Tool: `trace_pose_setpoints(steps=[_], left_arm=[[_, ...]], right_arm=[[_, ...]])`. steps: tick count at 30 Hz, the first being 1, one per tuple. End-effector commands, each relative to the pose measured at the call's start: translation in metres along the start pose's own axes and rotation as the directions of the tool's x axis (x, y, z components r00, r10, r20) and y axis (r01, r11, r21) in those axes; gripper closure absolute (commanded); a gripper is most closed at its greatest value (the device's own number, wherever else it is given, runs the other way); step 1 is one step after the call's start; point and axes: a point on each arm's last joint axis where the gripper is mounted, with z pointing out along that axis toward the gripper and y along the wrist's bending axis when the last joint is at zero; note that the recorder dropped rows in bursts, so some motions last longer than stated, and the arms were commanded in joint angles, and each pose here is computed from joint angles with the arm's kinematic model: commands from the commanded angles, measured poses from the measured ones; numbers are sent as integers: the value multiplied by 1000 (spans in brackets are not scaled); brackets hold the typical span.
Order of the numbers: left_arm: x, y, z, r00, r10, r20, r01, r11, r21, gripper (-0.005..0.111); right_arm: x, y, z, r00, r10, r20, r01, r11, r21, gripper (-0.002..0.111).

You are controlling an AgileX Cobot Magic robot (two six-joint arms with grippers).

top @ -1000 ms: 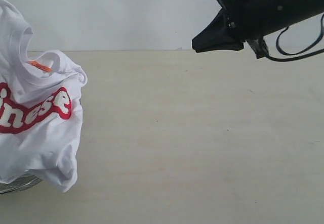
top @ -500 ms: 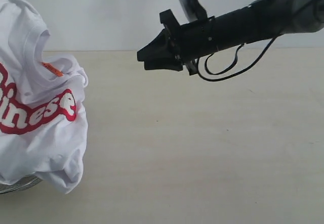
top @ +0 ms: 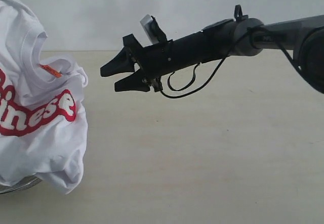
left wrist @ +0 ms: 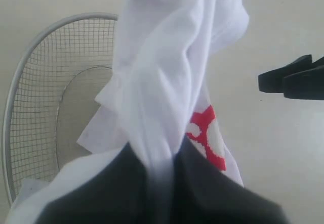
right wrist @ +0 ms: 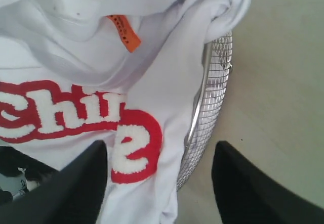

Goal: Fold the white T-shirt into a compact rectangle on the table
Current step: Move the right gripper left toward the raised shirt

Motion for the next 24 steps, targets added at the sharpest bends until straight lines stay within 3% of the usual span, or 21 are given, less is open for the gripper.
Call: trace_pose_setpoints(steps=[1, 24], left_arm=[[-1, -1, -4, 1000, -3, 13, 3, 1000, 0, 102], [-1, -2, -4, 1000, -5, 17, 4, 1000, 11, 102]], right_arm=[[5, 3, 19, 1000, -10, -12, 10, 1000, 1, 53], [23, -3, 71, 1000, -23, 7, 23, 999, 34, 53]])
